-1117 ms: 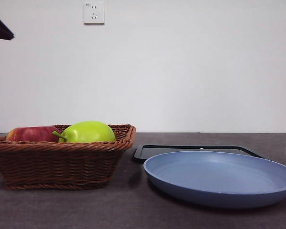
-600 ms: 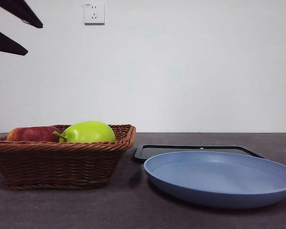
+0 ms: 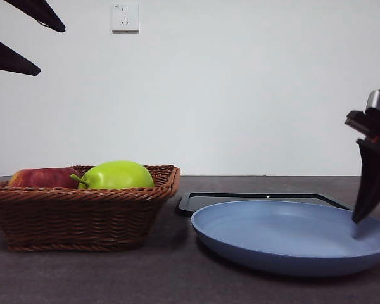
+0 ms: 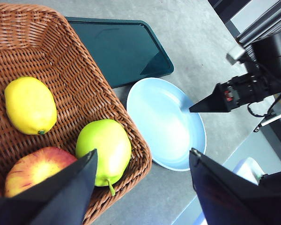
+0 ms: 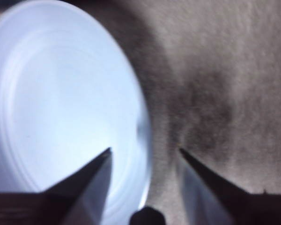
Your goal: Take the lemon from the basket,put the lemon in the plate,hand out the plate
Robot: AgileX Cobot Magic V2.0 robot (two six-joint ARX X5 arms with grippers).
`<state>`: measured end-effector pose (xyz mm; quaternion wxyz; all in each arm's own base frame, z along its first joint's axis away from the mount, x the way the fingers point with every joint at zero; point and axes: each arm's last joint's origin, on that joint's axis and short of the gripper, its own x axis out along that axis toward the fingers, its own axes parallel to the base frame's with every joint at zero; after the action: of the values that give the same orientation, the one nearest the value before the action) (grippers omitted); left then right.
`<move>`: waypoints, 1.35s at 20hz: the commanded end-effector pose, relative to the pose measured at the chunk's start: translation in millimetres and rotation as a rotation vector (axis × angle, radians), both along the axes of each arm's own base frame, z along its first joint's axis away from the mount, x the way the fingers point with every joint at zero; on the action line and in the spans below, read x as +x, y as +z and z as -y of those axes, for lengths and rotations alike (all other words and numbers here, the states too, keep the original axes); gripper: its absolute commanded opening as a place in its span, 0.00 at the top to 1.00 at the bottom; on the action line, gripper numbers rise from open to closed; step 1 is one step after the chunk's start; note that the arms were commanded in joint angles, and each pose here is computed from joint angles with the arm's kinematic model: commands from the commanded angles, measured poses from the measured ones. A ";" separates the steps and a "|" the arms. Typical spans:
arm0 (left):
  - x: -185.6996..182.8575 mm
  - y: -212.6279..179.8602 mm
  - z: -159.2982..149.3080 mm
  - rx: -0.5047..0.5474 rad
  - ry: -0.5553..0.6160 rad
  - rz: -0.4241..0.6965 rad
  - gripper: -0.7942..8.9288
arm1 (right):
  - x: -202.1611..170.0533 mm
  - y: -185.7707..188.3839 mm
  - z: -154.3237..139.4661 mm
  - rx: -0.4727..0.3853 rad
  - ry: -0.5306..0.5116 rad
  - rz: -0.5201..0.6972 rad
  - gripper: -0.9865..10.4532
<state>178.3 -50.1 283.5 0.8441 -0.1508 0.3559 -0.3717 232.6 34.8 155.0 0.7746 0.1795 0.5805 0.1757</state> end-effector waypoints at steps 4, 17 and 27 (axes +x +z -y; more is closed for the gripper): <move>3.2 7.2 1.4 -0.001 -0.014 0.060 0.57 | 5.0 -3.1 -1.1 0.003 -0.005 -0.009 0.90; 18.9 10.1 8.6 0.050 0.112 0.031 0.52 | -17.9 33.3 1.8 0.012 -0.009 0.067 0.91; 97.0 -14.1 58.3 0.426 0.126 -0.011 0.52 | -69.5 87.0 6.5 0.040 -0.029 0.257 0.91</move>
<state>271.9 -105.6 270.0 0.8767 -0.0115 0.4232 -0.2285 160.8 27.9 238.8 0.8399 0.1736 0.4748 0.1974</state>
